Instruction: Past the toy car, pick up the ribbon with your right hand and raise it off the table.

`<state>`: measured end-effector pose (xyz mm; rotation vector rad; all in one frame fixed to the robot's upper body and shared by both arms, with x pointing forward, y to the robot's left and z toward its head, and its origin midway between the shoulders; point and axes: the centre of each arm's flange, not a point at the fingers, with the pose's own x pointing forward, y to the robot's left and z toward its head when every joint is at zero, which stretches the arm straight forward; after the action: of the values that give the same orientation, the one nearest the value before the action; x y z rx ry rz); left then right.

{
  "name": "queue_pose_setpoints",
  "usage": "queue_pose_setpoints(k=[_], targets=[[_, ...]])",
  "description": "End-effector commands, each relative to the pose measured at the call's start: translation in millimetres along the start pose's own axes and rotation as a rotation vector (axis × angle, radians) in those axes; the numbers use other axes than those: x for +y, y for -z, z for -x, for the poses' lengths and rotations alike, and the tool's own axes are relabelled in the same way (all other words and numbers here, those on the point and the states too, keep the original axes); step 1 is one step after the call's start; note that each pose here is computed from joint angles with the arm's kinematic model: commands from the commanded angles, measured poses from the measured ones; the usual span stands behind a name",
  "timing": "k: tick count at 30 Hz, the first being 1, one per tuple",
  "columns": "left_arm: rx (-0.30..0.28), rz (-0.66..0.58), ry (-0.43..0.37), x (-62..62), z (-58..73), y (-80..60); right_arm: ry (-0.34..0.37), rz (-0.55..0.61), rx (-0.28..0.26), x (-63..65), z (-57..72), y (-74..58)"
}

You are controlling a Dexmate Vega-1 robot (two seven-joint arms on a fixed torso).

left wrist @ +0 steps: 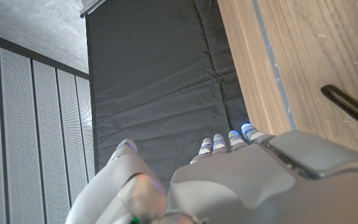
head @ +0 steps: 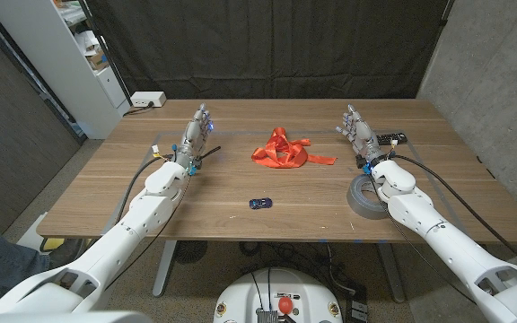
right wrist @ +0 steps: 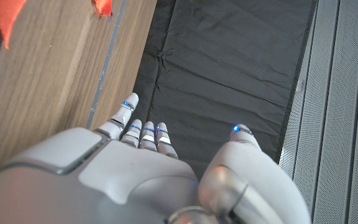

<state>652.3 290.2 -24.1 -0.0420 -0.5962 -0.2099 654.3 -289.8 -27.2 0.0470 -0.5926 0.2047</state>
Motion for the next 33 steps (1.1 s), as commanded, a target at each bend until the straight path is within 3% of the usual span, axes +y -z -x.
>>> queue_pose_setpoints(k=[1,19,33], targets=[[0.008,0.005,0.012,-0.4,-3.1,-0.7,0.012,-0.003,0.001,0.0,-0.3,1.7],[-0.009,0.010,0.022,-1.9,1.6,-4.8,-0.011,0.031,-0.010,7.8,-2.1,-3.1],[-0.018,0.006,0.014,-1.3,6.1,-10.0,-0.054,0.061,-0.042,17.2,-6.4,-15.6]])
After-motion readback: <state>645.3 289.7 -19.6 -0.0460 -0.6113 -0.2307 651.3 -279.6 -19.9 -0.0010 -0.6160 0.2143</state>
